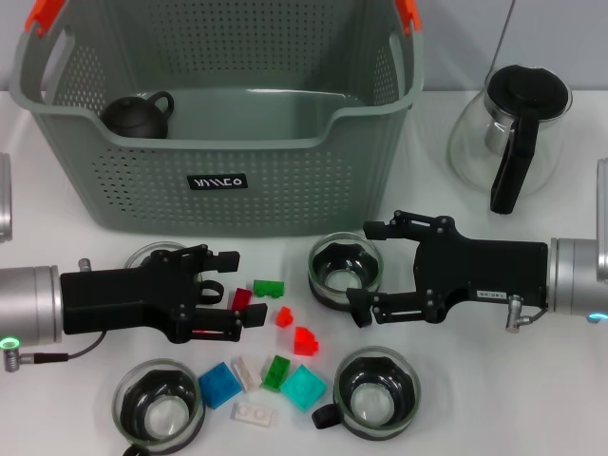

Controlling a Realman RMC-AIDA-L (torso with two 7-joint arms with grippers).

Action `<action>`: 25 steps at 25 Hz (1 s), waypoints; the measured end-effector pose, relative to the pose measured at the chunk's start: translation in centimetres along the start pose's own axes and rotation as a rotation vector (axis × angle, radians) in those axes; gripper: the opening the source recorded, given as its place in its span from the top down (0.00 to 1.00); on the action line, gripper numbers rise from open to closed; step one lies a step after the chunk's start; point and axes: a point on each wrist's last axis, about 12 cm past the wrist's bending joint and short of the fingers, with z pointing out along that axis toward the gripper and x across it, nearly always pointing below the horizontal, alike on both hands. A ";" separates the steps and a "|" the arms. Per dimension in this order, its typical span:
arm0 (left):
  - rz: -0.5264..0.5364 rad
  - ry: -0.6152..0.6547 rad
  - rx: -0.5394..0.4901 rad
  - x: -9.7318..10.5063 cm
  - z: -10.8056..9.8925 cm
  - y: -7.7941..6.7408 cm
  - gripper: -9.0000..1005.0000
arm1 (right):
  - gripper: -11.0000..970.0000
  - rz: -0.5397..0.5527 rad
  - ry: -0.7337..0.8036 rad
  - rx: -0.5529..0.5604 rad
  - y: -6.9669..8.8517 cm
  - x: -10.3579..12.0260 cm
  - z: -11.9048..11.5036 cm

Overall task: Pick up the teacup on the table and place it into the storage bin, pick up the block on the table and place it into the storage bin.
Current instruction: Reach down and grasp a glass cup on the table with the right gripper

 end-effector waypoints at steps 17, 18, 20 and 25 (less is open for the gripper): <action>-0.001 -0.010 0.033 -0.1 0.1 -0.4 0.07 | 0.06 -0.054 -0.020 -0.018 0.3 -0.1 -0.2; 0.002 -0.012 0.040 -0.1 0.0 -0.5 0.07 | 0.06 -0.062 -0.032 -0.032 0.6 -0.2 -0.3; 0.012 -0.018 0.065 -0.2 -0.1 -0.7 0.07 | 0.06 -0.065 -0.050 -0.064 0.8 -0.4 -0.7; 0.036 -0.013 0.096 0.0 -0.3 -1.2 0.07 | 0.06 -0.039 -0.022 -0.201 1.4 -1.0 -2.1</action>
